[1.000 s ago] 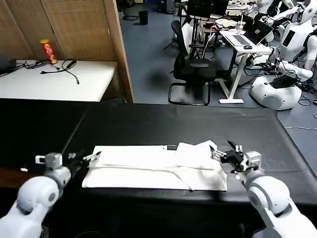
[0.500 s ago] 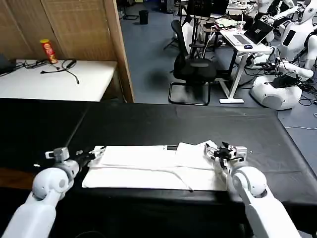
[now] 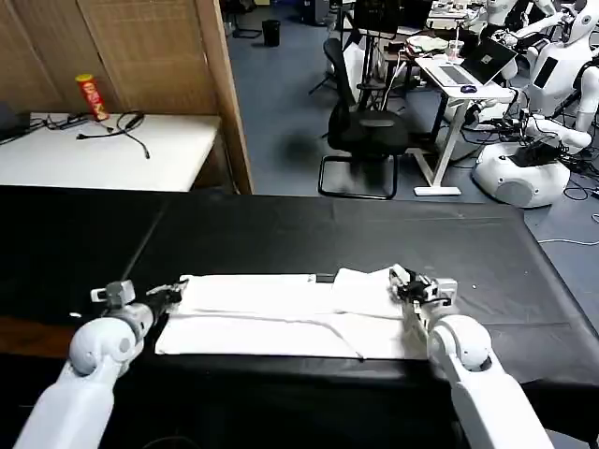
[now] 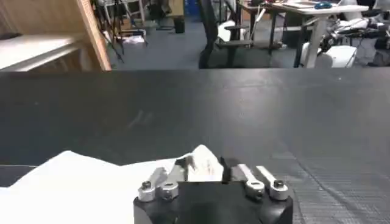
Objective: Fold and organize the clothes.
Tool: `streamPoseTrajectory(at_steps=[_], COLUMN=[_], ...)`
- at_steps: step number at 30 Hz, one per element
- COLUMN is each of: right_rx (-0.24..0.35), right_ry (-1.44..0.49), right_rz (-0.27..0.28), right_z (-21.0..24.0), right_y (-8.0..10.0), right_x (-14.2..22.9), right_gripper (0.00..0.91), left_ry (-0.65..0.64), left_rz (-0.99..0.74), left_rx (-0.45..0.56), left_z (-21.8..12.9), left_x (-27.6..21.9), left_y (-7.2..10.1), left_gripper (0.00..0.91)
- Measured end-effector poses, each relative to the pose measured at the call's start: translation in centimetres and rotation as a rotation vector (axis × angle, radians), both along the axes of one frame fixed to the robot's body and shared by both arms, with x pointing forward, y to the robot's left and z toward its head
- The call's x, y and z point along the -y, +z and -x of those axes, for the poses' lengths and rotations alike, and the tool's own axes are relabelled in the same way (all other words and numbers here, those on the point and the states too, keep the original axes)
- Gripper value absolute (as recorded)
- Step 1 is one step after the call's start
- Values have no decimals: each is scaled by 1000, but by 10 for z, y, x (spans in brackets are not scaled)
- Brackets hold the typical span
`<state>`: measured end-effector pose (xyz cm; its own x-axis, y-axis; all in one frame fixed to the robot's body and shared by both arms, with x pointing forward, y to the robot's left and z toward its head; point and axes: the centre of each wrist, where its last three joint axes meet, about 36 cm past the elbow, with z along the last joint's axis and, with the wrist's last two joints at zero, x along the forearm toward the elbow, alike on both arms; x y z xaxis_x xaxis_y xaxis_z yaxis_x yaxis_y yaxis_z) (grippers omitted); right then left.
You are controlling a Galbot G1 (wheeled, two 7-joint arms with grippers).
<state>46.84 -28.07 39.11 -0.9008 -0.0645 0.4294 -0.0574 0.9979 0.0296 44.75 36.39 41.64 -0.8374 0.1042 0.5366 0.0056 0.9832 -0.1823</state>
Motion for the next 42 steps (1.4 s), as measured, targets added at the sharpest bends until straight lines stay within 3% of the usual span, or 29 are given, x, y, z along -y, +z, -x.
streamPoseTrajectory(at_steps=[4,8,9,10,11,19,29,38,40,41,42], right_rx=[47,47,47,44,40,61,146,191,202,208,213], right_ry=[-64,-95,-93,-90,-83,-43,-13,11,13,13,14], right_rz=[49,42,35,27,13,-5,-27,-28,-25,-21,-17], right_z=[-6,-8,-8,-7,-6,10,58,85,88,89,90], right_y=[-2,-7,-8,-8,-8,9,49,66,69,70,71], right_x=[0,-1,0,1,2,20,18,11,10,10,9], right_gripper=[68,78,127,722,878,878,878,878,878,878,878], left_ry=[-6,0,1,3,4,-11,4,14,13,12,13], left_rz=[-51,-65,-65,-65,-64,-73,-89,-111,-114,-114,-111], left_rx=[41,57,61,64,68,102,119,92,89,92,93], left_z=[-5,-13,-14,-17,-19,-25,5,36,40,42,44], left_x=[7,13,15,16,19,28,15,31,35,36,38], left_y=[-2,-3,-3,-3,-4,2,10,-14,-18,-18,-19], left_gripper=[0,0,0,878,878,878,878,878,575,380,293])
